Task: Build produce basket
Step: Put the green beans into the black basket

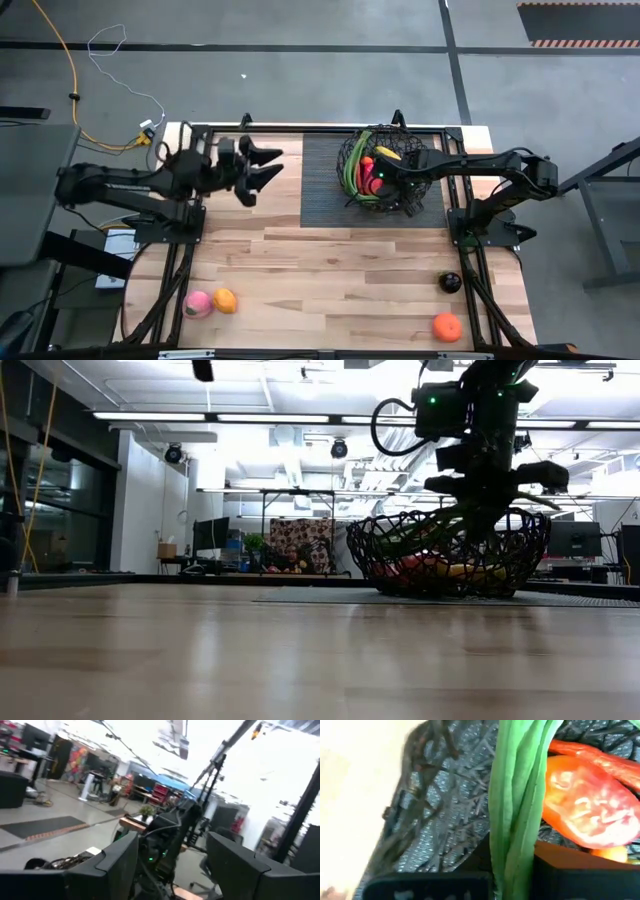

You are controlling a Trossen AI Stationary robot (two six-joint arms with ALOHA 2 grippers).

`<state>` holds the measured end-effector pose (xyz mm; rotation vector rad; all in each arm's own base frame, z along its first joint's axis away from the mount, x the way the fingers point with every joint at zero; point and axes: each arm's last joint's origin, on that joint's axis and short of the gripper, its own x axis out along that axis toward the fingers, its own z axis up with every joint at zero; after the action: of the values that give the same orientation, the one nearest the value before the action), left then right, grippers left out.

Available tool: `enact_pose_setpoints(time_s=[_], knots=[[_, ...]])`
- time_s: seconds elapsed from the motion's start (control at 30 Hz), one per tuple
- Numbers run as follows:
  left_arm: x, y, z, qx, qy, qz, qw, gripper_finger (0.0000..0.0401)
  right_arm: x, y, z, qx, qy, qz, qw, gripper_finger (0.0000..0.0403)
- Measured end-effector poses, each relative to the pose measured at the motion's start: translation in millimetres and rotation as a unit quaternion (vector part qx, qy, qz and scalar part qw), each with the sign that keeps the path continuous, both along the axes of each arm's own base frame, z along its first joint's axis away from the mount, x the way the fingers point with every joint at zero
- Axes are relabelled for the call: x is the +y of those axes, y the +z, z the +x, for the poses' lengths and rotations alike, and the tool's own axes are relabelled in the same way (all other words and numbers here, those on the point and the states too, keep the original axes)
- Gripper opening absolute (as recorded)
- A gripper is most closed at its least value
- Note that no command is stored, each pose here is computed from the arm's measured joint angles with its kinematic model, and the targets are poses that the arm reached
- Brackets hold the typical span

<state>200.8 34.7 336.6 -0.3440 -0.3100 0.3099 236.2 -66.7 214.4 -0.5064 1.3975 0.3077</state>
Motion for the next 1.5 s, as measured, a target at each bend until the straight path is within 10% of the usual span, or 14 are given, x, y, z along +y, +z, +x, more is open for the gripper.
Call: enact_pose_setpoints(time_s=[0.93,1.5], knots=[[-4.5,-2.7,-1.5,-0.018,0.017,-0.006,1.0,0.0225,-4.8,-24.1,13.6,0.041,0.053,-0.013,0.998,0.0008],[-4.5,-2.6,-1.5,-0.018,0.017,-0.006,1.0,0.0225,-5.8,-23.8,13.2,0.047,0.051,-0.033,0.997,0.0169]])
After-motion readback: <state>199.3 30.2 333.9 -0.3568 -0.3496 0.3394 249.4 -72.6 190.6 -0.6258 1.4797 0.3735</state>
